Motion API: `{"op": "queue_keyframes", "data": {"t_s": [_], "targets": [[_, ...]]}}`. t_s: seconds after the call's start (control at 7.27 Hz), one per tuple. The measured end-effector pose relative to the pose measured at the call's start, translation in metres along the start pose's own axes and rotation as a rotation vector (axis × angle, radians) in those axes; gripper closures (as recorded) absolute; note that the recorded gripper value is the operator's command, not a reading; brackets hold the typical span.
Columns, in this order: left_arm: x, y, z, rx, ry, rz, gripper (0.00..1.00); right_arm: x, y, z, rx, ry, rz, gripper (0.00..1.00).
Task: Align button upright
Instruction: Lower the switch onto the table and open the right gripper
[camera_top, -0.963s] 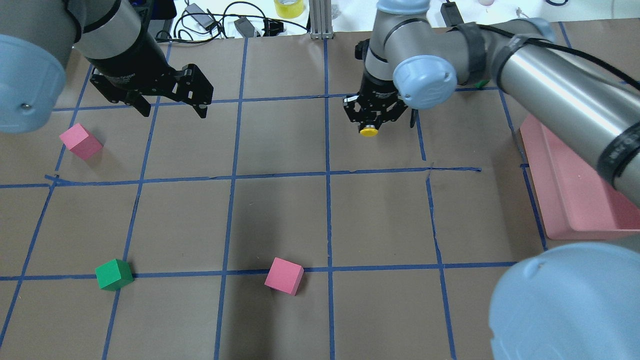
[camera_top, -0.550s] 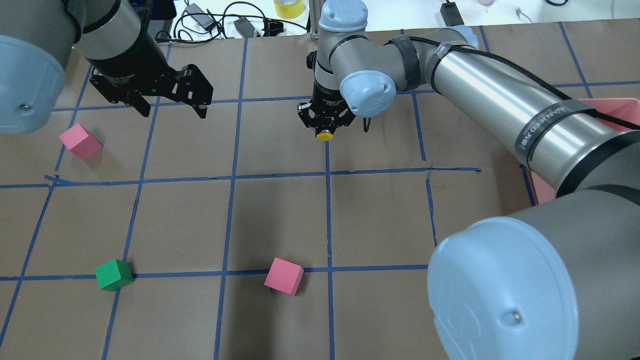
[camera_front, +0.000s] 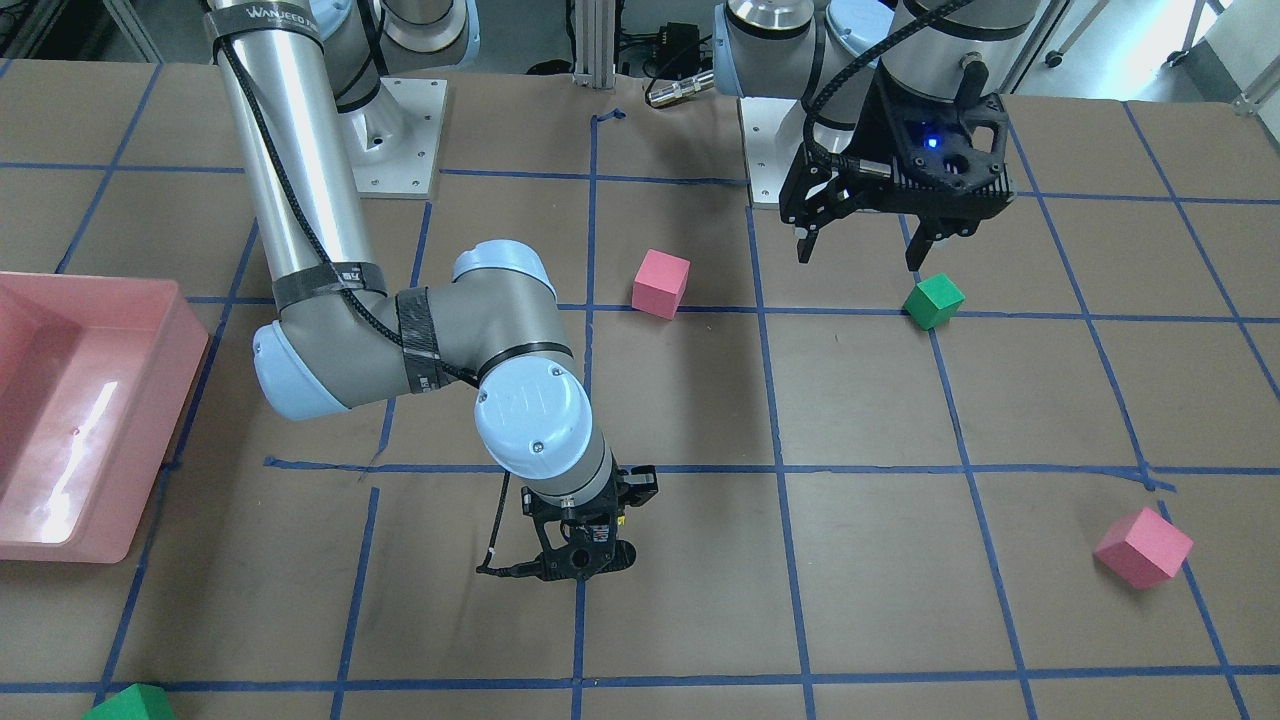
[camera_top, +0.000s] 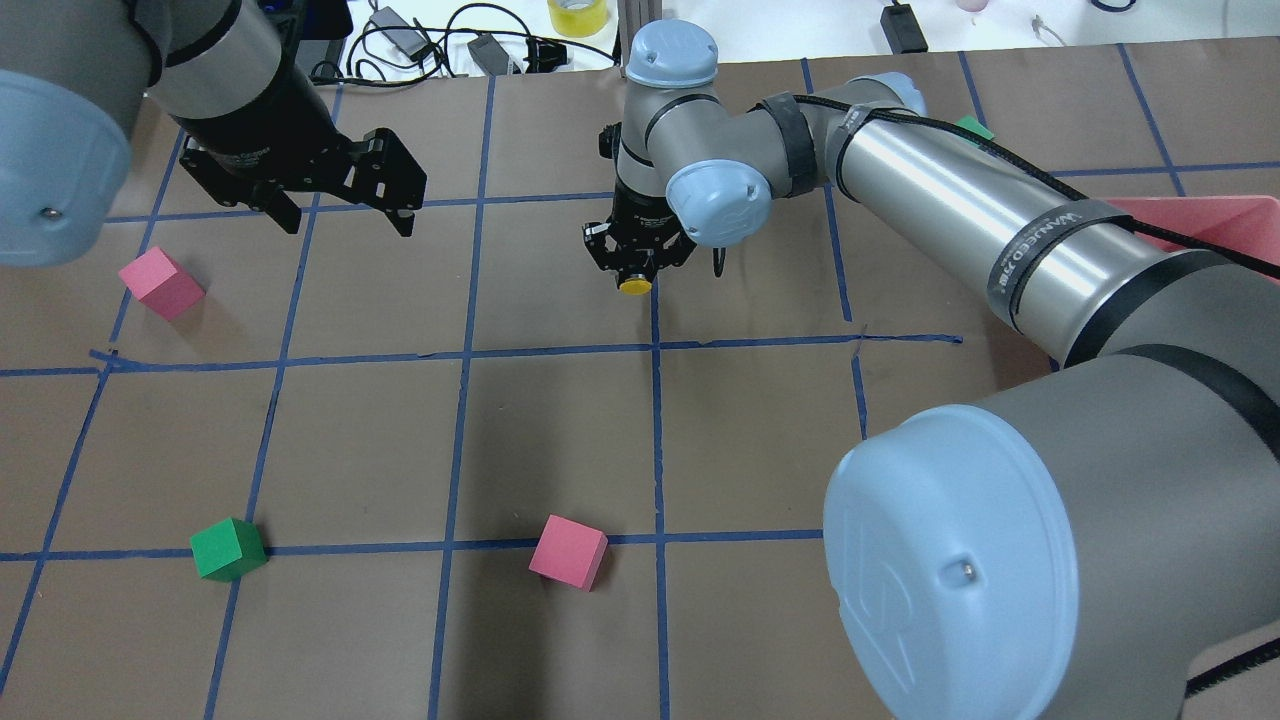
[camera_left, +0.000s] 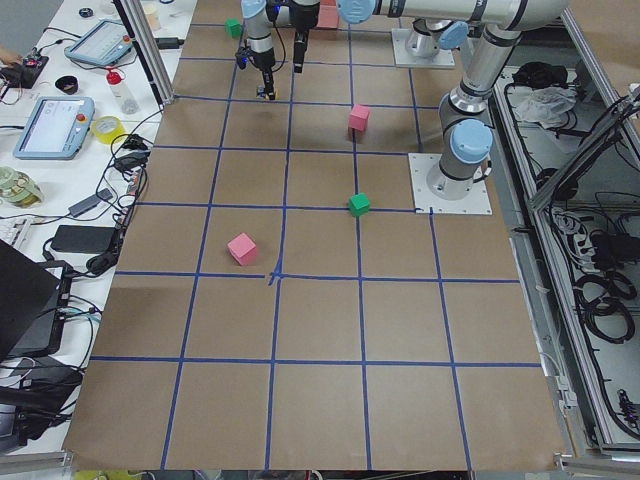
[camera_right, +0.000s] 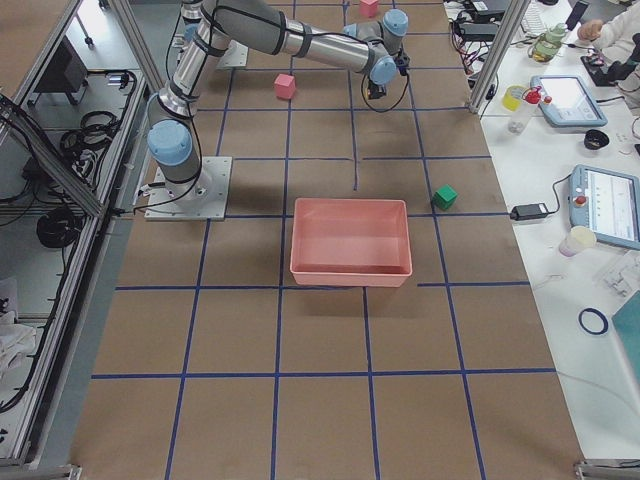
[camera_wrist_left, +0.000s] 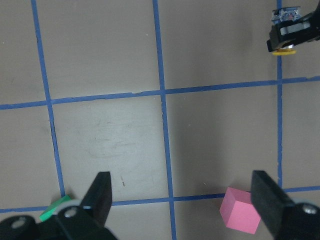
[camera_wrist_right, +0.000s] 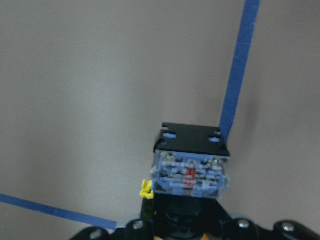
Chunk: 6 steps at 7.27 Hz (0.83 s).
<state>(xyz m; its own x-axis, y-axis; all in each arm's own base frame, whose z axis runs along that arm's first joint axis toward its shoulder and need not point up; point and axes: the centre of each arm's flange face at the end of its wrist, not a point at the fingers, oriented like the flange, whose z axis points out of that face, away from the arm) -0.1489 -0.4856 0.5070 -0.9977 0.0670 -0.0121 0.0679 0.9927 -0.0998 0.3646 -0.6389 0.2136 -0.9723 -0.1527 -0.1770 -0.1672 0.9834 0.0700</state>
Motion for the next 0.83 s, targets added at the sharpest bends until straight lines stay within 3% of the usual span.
{"op": "queue_keyframes", "data": {"t_s": [0.28,0.41,0.55,0.83], "targets": [[0.000,0.000,0.000,0.000,0.000,0.000,0.00,0.002,-0.003,0.010,-0.002,0.004,-0.022,0.71],[0.000,0.000,0.000,0.000,0.000,0.000,0.00,0.003,-0.004,0.015,-0.006,0.006,-0.026,0.60],[0.000,0.000,0.000,0.000,0.000,0.000,0.00,0.004,-0.005,0.021,-0.008,0.008,-0.027,0.48],[0.000,0.000,0.000,0.000,0.000,0.000,0.00,0.006,-0.009,0.033,0.000,0.009,-0.030,0.06]]}}
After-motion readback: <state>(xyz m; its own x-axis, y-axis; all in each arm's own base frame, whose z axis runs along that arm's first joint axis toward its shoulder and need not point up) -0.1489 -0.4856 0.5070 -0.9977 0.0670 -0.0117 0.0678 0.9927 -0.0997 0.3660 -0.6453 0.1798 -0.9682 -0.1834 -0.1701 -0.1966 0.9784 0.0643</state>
